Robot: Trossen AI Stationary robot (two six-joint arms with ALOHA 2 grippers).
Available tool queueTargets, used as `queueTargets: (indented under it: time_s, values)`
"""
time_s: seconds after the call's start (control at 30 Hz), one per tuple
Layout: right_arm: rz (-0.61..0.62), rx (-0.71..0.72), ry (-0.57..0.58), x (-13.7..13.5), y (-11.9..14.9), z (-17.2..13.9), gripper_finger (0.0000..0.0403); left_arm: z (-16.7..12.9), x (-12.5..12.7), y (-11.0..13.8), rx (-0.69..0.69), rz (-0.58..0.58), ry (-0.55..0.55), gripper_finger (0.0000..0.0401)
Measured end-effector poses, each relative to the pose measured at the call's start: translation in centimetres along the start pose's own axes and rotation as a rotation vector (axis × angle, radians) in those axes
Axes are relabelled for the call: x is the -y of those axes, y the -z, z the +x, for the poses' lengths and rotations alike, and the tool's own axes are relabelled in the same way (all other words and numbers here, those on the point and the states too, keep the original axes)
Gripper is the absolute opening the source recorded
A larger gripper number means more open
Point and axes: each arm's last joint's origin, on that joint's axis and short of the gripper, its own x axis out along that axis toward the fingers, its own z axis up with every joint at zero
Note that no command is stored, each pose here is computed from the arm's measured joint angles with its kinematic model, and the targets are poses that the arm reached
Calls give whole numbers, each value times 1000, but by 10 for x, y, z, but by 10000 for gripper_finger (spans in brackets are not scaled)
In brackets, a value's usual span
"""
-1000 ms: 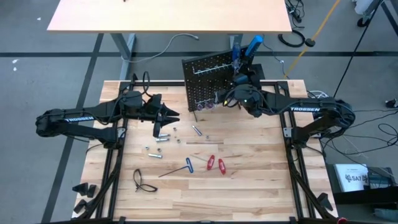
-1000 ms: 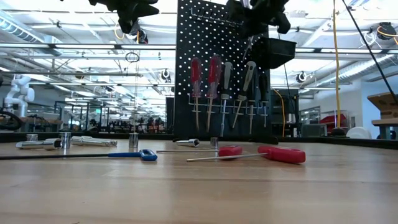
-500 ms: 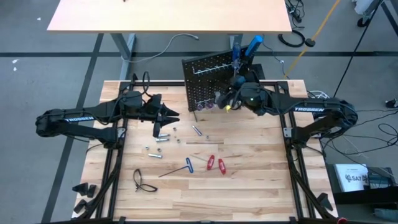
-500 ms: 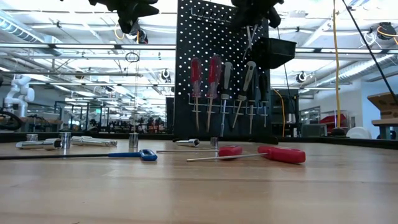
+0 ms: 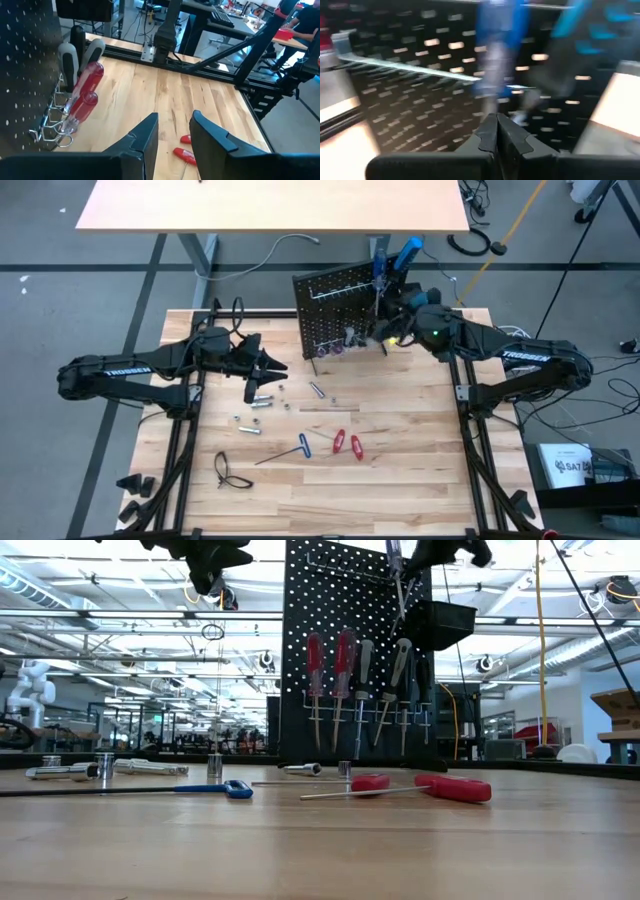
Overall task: Hang tools onto peg board
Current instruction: Hang the blue screwdriver on the pegboard
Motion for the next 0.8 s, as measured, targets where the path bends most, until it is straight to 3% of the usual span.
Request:
queueTargets:
  time_s: [0.1, 0.6, 0.8]
  values:
    - [-1, 4, 93, -3, 5, 6, 0, 0, 0, 0, 1, 12, -1, 113]
    - [-14, -61, 163, -25, 34, 44, 0, 0, 0, 2, -22, 42, -5, 113]
    - [-52, -52, 252, -26, 39, 48, 0, 0, 0, 3, -26, 41, -5, 113]
